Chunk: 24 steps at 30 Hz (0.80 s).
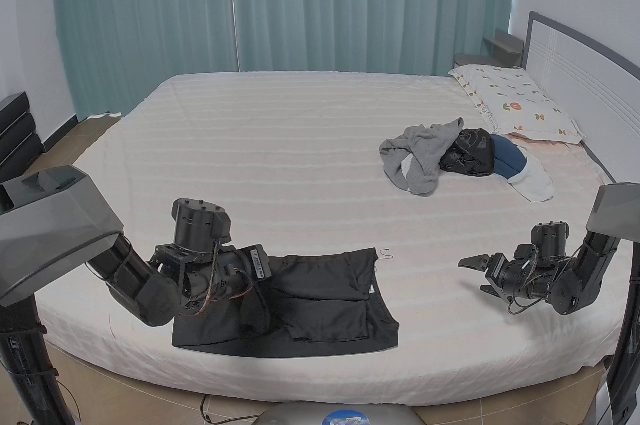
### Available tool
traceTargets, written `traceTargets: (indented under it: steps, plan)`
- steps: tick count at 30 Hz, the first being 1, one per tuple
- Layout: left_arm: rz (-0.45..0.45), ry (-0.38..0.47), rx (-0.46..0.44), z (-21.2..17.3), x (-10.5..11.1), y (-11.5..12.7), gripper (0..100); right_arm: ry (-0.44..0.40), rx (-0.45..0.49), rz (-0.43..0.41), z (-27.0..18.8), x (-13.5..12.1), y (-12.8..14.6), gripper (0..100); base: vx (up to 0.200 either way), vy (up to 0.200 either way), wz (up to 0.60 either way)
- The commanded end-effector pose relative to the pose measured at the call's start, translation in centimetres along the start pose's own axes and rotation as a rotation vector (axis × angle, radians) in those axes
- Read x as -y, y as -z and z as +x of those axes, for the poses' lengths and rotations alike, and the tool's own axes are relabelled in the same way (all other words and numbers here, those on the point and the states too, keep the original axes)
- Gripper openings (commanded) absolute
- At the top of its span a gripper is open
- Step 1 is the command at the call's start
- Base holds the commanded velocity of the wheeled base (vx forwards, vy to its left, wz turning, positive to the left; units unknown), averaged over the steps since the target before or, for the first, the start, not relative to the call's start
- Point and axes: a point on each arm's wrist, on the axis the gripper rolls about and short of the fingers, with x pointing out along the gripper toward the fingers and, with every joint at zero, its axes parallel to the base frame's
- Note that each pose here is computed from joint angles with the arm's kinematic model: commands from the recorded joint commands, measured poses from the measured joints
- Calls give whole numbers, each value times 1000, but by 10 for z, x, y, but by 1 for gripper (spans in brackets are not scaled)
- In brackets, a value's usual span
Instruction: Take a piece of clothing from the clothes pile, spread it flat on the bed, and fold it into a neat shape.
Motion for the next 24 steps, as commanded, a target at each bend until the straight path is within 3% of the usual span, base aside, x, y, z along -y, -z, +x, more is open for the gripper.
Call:
traceTargets:
  steps: [1,3,9,16,17,24]
  plan:
    - [17,49,-5,10,29,-9,0,-3,1,-2,0,-1,0,100,0,-200,0]
    - [24,53,-22,17,36,-9,0,-3,1,-2,0,-1,0,100,0,-200,0]
    - [39,34,-33,40,51,-7,0,-3,-2,-2,0,-1,0,100,0,0,0]
    - [25,3,-69,60,64,12,0,-4,-6,-4,1,-2,2,100,0,0,0]
    - [25,3,-69,60,64,12,100,-4,-6,-4,1,-2,2,100,0,0,0]
    - [-12,16,-80,56,76,12,100,-6,-7,-6,1,-3,2,100,0,0,0]
